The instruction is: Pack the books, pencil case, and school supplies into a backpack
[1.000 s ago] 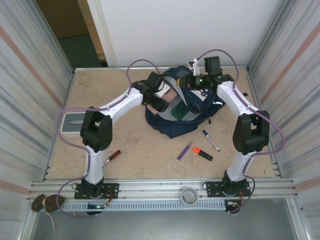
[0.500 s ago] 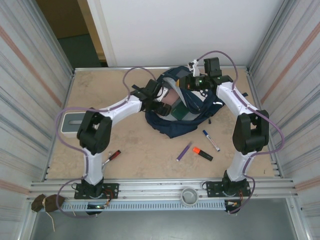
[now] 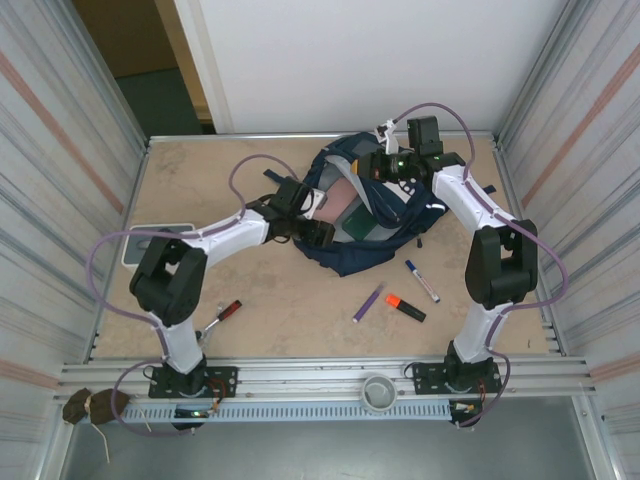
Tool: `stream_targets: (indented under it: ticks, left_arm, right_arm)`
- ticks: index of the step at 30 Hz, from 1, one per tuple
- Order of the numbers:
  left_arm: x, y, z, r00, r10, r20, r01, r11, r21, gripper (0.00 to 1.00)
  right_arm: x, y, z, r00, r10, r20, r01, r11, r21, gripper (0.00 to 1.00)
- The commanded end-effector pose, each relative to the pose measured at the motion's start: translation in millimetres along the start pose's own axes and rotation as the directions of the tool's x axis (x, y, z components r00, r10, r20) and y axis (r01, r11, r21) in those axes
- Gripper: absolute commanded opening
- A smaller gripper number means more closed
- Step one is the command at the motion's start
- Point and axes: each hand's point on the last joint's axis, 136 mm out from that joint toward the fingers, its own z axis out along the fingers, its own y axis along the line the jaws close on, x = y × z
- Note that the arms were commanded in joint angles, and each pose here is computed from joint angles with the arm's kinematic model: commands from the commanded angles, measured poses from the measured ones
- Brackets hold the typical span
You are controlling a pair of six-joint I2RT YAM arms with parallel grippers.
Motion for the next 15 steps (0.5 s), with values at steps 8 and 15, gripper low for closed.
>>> stream_targets:
  ticks: [8,15]
  left_arm:
    - [-42,-10,29,0.999,-0.024,0.043,0.022,0.998,0.051,0.77]
    - [-87,-22,38,0.988,-0.028,0.149,0.012,0.994,0.111,0.78]
  right_arm:
    - [3,7,-1,1.0,0.006,-0.006,-0.006,1.0,-0.029,0.0]
    - [11,4,-1,1.0,0.013,-0.019,-0.014,0.999,-0.029,0.0]
